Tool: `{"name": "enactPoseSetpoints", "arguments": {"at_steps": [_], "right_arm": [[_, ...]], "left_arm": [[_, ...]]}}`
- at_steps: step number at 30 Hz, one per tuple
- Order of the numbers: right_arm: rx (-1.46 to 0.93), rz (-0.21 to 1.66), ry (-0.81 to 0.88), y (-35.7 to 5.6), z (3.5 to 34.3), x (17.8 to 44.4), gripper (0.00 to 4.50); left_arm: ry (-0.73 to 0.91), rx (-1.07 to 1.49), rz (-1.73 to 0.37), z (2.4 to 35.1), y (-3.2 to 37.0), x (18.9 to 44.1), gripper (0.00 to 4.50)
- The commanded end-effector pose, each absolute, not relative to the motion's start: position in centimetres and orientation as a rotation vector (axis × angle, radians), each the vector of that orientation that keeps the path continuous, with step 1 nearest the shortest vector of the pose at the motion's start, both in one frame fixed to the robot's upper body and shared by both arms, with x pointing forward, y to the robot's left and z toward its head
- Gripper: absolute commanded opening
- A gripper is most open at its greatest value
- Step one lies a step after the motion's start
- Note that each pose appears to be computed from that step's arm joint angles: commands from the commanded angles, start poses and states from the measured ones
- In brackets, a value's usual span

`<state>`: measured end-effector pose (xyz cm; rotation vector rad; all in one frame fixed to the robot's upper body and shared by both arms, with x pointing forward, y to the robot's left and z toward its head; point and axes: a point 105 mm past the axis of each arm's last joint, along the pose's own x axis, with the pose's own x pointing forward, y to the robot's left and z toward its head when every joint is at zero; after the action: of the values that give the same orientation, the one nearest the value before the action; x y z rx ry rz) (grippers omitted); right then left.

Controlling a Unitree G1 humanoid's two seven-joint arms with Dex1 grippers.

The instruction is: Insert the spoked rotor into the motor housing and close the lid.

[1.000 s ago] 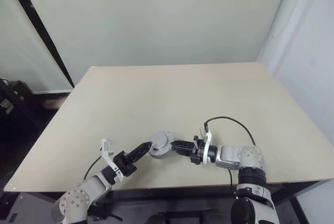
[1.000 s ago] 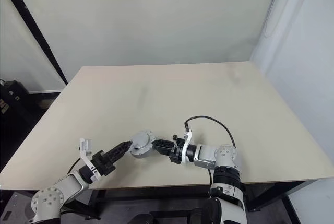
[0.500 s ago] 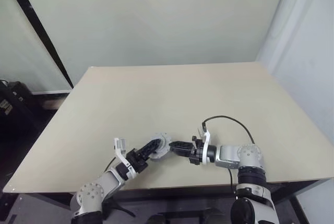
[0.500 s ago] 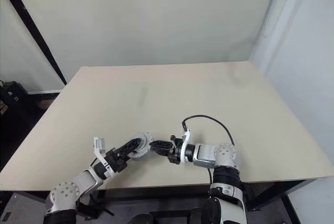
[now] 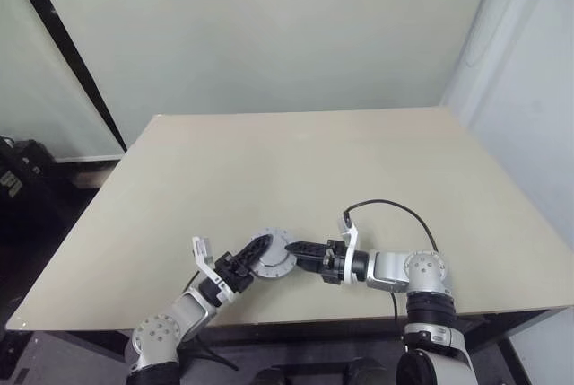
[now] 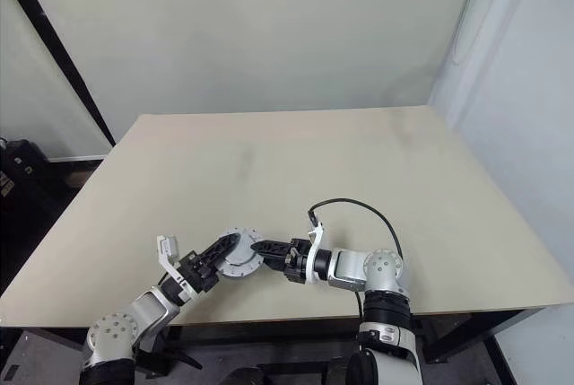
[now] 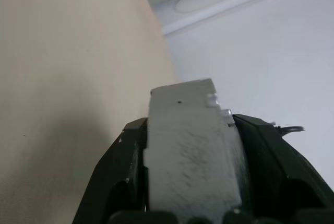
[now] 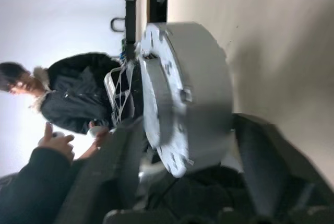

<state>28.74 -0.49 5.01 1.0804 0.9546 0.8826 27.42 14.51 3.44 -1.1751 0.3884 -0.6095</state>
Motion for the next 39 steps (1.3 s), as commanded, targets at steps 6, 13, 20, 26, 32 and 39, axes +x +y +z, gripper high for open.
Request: {"name": "enactPoseSetpoints", "arguments": {"at_steps": [6, 13, 20, 26, 32, 39], "right_arm": [[1.068, 0.894, 0.672, 0.2, 8.2, 31.3, 2.88], [0.716, 0.916, 0.412, -0.6, 9.0, 31.8, 2.88], [0.052, 1.145, 0.186, -0.1, 8.7, 29.0, 2.88], [-0.180, 1.217, 0.085, 0.2, 8.1, 28.1, 2.88], [-0.243, 1.228, 0.056, 0.4, 7.9, 28.0, 2.88], [-0.275, 1.228, 0.062, 0.2, 7.6, 28.0, 2.88]], "left_arm": [[0.242, -1.109, -0.533, 4.9, 16.1, 29.1, 2.03], [0.067, -0.909, -0.383, 7.3, 20.1, 30.9, 2.03], [-0.034, -0.569, -0.213, 9.9, 25.0, 31.6, 2.03], [-0.033, -0.437, -0.116, 9.7, 27.4, 31.6, 2.03], [-0.018, -0.388, -0.005, 8.5, 29.6, 31.5, 2.03], [0.013, -0.373, 0.048, 6.8, 30.5, 31.4, 2.03]]}}
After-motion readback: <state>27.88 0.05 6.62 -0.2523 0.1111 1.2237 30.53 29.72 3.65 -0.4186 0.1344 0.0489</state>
